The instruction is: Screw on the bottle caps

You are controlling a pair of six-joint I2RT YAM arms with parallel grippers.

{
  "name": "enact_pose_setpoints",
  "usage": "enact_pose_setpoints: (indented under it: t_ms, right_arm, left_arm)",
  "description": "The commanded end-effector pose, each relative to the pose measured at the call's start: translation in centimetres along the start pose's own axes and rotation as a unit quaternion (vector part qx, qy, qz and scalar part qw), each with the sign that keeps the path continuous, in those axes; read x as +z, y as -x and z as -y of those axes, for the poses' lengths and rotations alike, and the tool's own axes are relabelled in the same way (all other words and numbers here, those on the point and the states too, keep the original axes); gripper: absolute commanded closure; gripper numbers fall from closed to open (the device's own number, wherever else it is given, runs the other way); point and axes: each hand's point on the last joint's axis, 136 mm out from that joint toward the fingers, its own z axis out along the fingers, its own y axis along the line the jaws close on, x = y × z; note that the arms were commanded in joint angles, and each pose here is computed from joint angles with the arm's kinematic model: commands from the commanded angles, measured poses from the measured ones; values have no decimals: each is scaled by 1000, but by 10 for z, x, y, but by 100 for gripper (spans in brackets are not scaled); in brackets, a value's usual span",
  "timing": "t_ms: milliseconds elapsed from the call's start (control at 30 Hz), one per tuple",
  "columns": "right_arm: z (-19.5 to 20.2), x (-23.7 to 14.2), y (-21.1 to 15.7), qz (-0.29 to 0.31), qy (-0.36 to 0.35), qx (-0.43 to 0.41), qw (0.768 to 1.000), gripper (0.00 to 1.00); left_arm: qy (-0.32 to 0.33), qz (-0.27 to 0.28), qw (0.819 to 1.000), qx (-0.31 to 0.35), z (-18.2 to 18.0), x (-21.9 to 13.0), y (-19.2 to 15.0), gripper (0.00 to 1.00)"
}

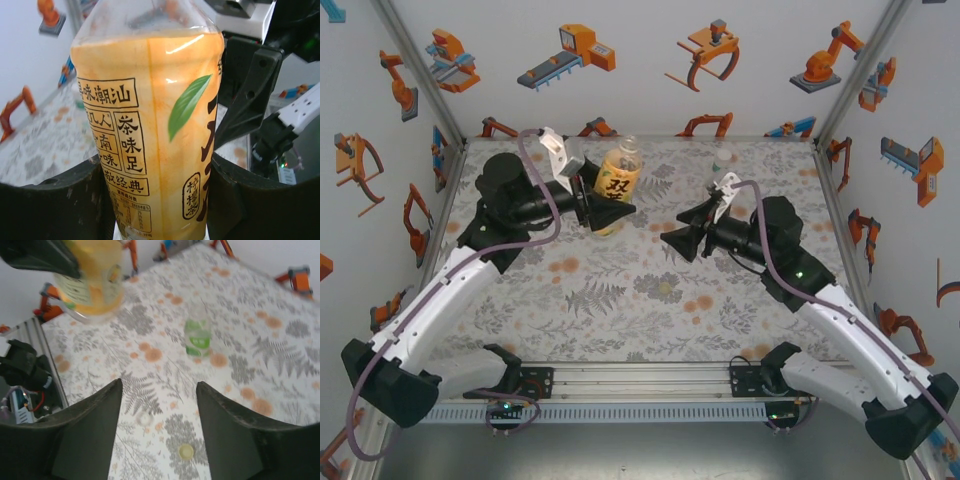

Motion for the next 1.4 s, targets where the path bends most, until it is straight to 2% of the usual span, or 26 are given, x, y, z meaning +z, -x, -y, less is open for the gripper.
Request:
enact_pose_setpoints:
  t_ms: [0,233,467,633,833,900,967,1100,1367]
  right_arm:
    - [27,5,-25,-57,-77,46,994,48]
    - [56,20,-82,-160,-162,133,965,54]
    - [65,33,-137,-257,-220,185,923,56]
    - [68,41,-174,-303,-238,212,898,60]
    - [66,49,-214,-345,-242,249,872,63]
    - [67,48,-222,-363,-255,243,863,66]
    - [65,48,-227,-366,-253,240,863,68]
    - [61,53,-242,-381,-242,254,856,66]
    - [65,55,-268,-423,-267,241,832,62]
  left_arm:
    - [13,-55,998,-16,-8,-21,-19,78]
    - [53,-83,994,-38,-29,-55,-41,91]
    - [74,-92,992,-55,-42,-64,-66,100]
    - [85,-90,991,-43,-45,-66,-79,100]
    - [139,-87,986,-29,-58,-74,-88,100]
    - [154,-93,983,-29,-64,-76,-93,100]
    - [153,-96,983,-34,-66,-75,-96,100]
    - [146,-96,984,-44,-68,-71,-97,100]
    - [152,-100,982,-48,-68,-72,-100,100]
